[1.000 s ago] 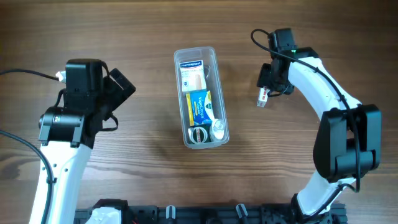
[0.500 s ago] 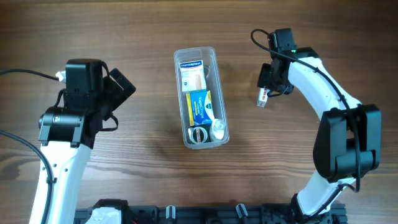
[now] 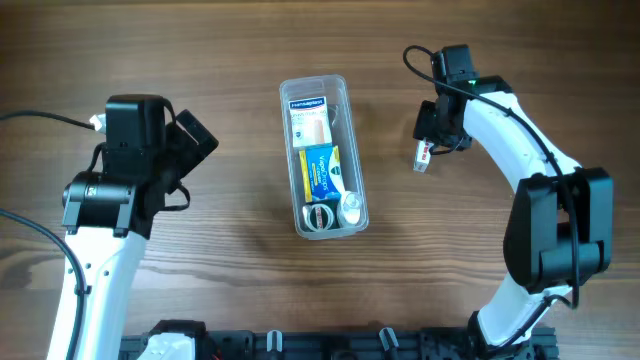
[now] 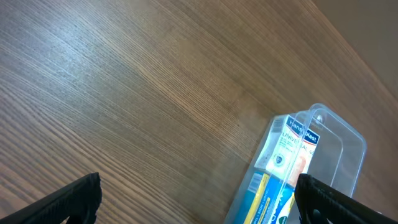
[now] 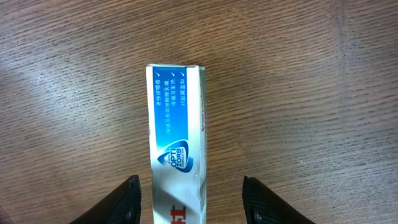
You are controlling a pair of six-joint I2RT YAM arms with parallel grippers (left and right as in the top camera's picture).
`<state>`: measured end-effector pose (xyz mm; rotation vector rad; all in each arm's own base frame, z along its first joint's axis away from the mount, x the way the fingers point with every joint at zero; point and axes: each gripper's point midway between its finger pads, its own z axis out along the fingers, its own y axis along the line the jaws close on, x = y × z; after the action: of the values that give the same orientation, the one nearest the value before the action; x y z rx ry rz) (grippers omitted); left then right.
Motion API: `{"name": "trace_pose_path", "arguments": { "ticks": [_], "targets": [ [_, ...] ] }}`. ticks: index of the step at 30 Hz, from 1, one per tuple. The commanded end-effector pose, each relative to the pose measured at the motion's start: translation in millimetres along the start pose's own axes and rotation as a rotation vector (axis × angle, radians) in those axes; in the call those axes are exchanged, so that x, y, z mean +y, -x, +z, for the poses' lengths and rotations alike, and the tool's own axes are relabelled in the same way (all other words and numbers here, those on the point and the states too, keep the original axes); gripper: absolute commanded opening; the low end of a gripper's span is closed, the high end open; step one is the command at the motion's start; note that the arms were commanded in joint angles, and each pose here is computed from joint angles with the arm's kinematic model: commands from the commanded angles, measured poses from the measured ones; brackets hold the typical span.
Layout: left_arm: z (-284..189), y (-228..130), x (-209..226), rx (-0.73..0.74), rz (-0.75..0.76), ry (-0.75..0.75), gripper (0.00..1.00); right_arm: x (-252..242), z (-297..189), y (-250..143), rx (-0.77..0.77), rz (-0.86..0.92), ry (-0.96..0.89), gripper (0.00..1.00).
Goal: Pack container
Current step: 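Lift the Panadol box upright with the right gripper, then carry the Panadol box to the container's right side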
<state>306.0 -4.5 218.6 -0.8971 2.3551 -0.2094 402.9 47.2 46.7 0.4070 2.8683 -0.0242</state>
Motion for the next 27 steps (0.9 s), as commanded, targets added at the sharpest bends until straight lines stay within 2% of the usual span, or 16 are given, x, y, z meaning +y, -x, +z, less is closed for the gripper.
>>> {"name": "trace_pose_path", "arguments": {
  "ticks": [1,7,20,21,25,27],
  "targets": [
    [-6.7,8.9,-0.1,-0.036,0.004,-0.001,1.00,2.6,11.1,-7.1,0.029,-0.014,-0.001,0.53],
    [-6.7,8.8,0.0,-0.036,0.005,-0.001,1.00,2.5,17.3,-10.4,0.047,-0.014,-0.004,0.49],
    [-6.7,8.8,0.0,-0.036,0.005,-0.001,1.00,-0.7,24.9,-12.8,0.061,-0.019,-0.027,0.50],
    [-6.7,8.9,-0.1,-0.036,0.004,-0.001,1.00,-1.8,24.5,-12.4,0.059,-0.019,-0.033,0.49],
    [-6.7,8.9,-0.1,-0.036,0.004,-0.001,1.00,-2.4,22.1,-10.4,0.050,-0.019,-0.036,0.25],
    [-6.7,8.9,-0.1,-0.036,0.004,-0.001,1.00,-2.4,22.1,-10.6,0.051,-0.019,-0.036,0.24]
  ]
}}
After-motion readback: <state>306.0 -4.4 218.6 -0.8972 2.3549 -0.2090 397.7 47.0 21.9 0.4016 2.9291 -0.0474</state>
